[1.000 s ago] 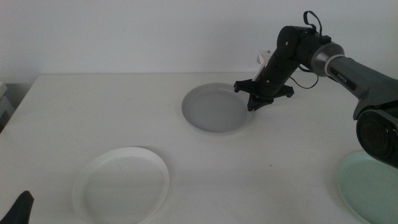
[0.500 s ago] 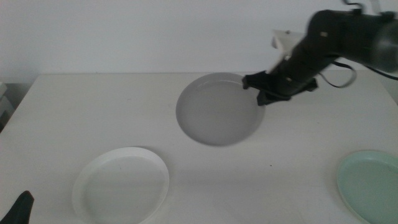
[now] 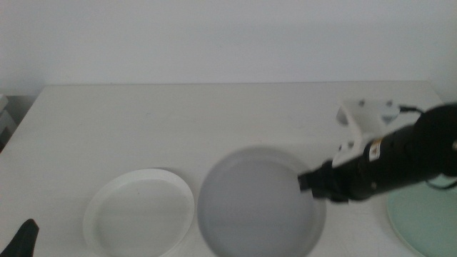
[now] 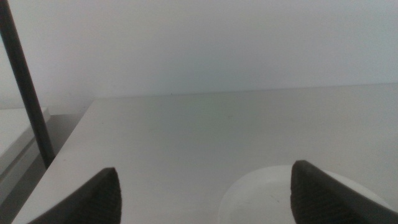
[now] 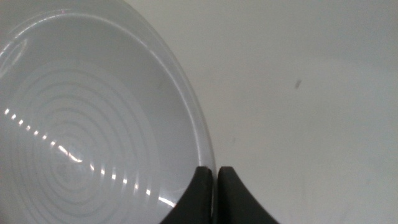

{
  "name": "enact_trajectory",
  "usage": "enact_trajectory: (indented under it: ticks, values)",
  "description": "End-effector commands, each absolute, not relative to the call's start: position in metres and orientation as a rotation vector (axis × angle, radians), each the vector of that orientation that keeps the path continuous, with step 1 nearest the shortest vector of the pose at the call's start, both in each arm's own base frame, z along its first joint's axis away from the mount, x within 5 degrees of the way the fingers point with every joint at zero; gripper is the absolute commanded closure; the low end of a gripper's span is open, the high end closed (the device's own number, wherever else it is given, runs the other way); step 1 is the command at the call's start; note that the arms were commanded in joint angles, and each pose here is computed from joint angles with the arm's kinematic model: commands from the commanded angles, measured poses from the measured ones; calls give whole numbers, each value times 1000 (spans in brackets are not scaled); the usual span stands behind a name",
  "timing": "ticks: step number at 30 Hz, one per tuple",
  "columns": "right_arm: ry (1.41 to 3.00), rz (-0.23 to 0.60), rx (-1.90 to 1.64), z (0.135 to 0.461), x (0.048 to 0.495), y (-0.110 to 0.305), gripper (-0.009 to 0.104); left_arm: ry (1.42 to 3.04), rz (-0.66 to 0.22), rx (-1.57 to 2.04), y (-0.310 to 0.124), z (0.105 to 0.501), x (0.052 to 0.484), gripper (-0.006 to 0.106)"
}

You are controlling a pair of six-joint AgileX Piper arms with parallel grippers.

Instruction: Stack the three bowls on top of each other.

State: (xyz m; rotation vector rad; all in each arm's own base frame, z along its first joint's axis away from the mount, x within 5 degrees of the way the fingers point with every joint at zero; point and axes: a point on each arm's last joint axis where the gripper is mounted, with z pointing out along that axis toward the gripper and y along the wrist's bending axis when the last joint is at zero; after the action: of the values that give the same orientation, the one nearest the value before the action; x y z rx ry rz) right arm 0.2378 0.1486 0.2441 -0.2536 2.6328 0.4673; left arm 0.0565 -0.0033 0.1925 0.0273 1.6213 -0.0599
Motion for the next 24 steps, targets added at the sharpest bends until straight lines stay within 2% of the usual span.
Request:
enact_trajectory:
  ticks: [1, 8, 24]
  values:
    - [2558, 504, -258, 249, 233, 152, 96, 1525, -73, 10, -3, 202, 55, -4]
    - [2601, 500, -234, 223, 225, 151, 96, 1525, -73, 10, -3, 202, 55, -4]
    - [2662, 444, -214, 180, 246, 162, 94, 1525, -73, 10, -3, 202, 55, -4]
